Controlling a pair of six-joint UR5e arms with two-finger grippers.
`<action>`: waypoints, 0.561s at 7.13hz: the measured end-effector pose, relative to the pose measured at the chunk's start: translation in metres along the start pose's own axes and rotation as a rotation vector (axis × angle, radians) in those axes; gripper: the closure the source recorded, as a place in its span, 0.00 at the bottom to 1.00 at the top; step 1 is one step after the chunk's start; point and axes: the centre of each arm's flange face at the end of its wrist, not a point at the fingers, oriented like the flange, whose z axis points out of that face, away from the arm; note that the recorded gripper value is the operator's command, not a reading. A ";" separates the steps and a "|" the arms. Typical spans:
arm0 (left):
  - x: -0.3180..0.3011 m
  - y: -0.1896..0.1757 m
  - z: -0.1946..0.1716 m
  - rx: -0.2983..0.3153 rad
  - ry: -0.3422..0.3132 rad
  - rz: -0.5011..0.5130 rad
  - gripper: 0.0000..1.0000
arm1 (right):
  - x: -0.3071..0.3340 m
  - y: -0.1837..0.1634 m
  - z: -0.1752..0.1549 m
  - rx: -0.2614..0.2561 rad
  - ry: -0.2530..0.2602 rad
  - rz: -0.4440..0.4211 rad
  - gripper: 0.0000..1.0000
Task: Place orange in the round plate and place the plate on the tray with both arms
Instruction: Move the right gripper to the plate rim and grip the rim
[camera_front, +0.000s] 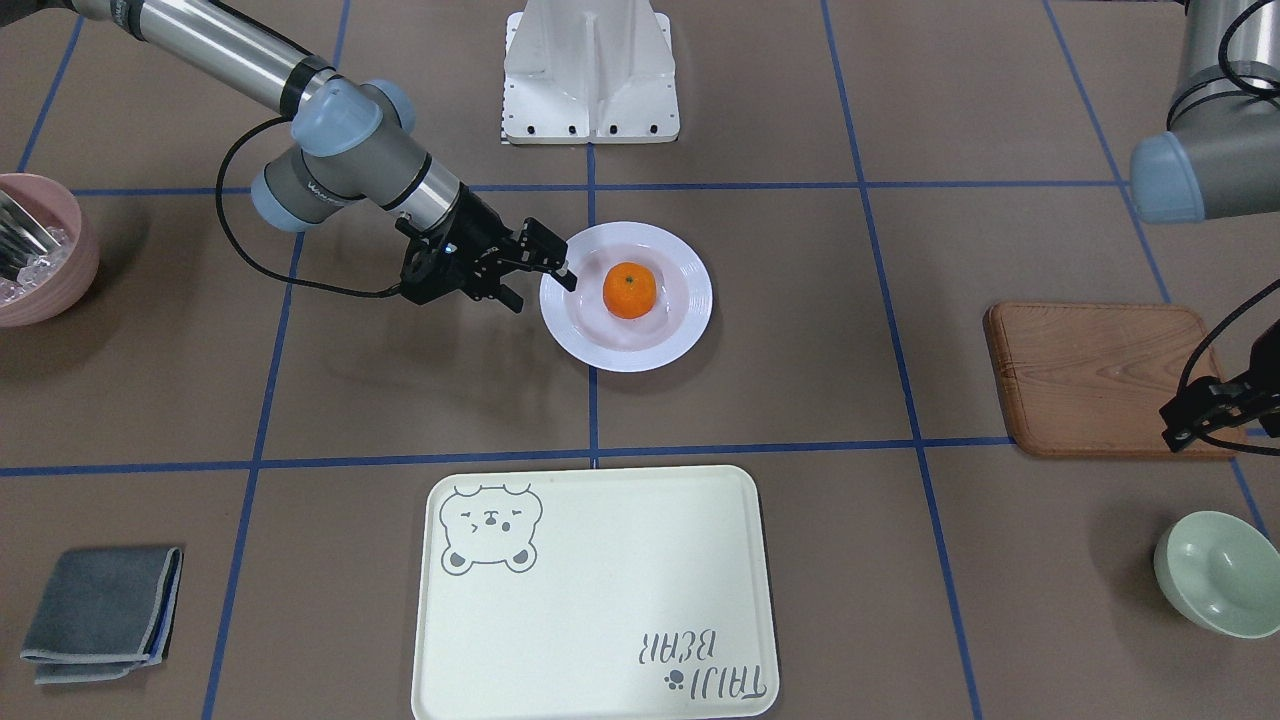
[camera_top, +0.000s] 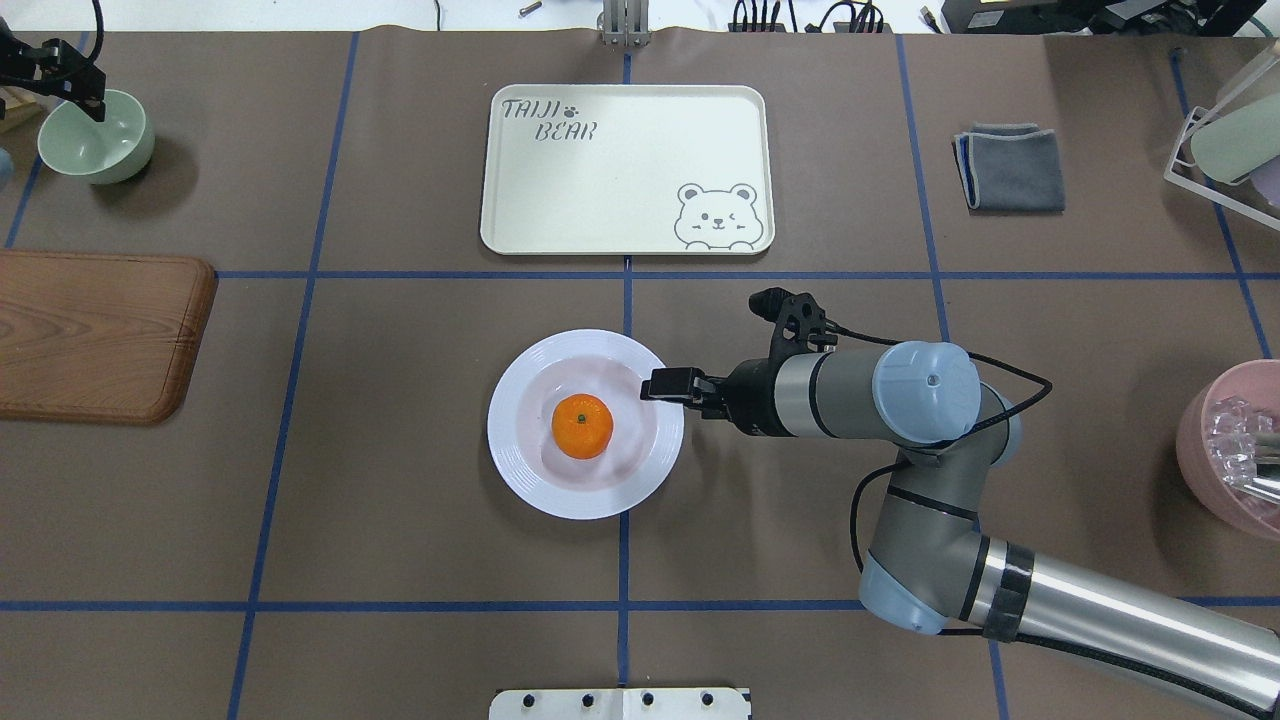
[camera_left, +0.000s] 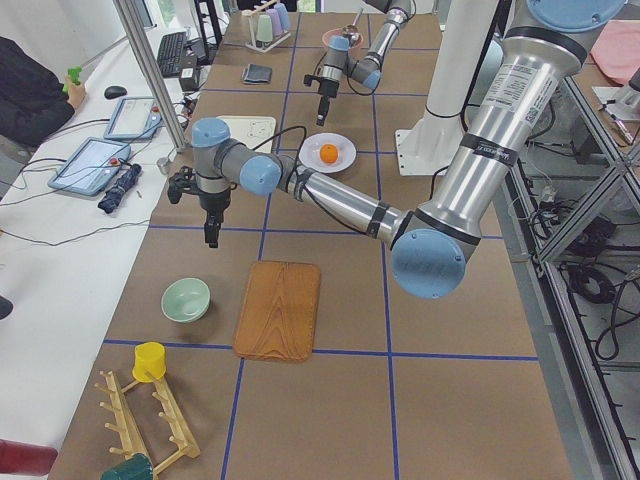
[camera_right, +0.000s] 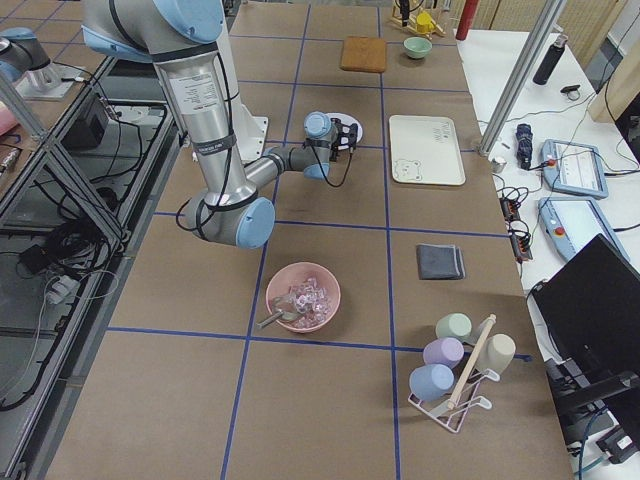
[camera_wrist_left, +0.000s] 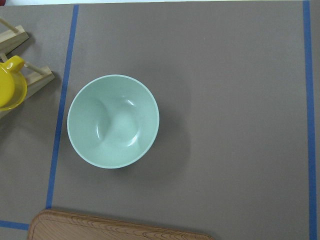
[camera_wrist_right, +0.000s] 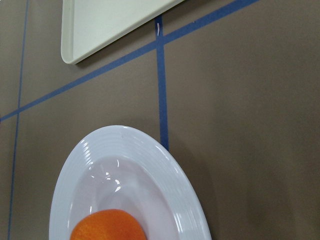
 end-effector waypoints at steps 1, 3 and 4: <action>-0.001 0.000 0.002 -0.003 -0.002 -0.002 0.02 | 0.001 0.005 0.003 -0.002 0.001 0.000 0.00; -0.004 -0.001 0.005 -0.009 -0.006 -0.006 0.02 | -0.007 0.012 0.009 0.001 -0.008 0.009 0.00; -0.005 -0.001 0.006 -0.010 -0.007 -0.007 0.02 | -0.010 0.017 0.012 0.004 -0.011 0.014 0.00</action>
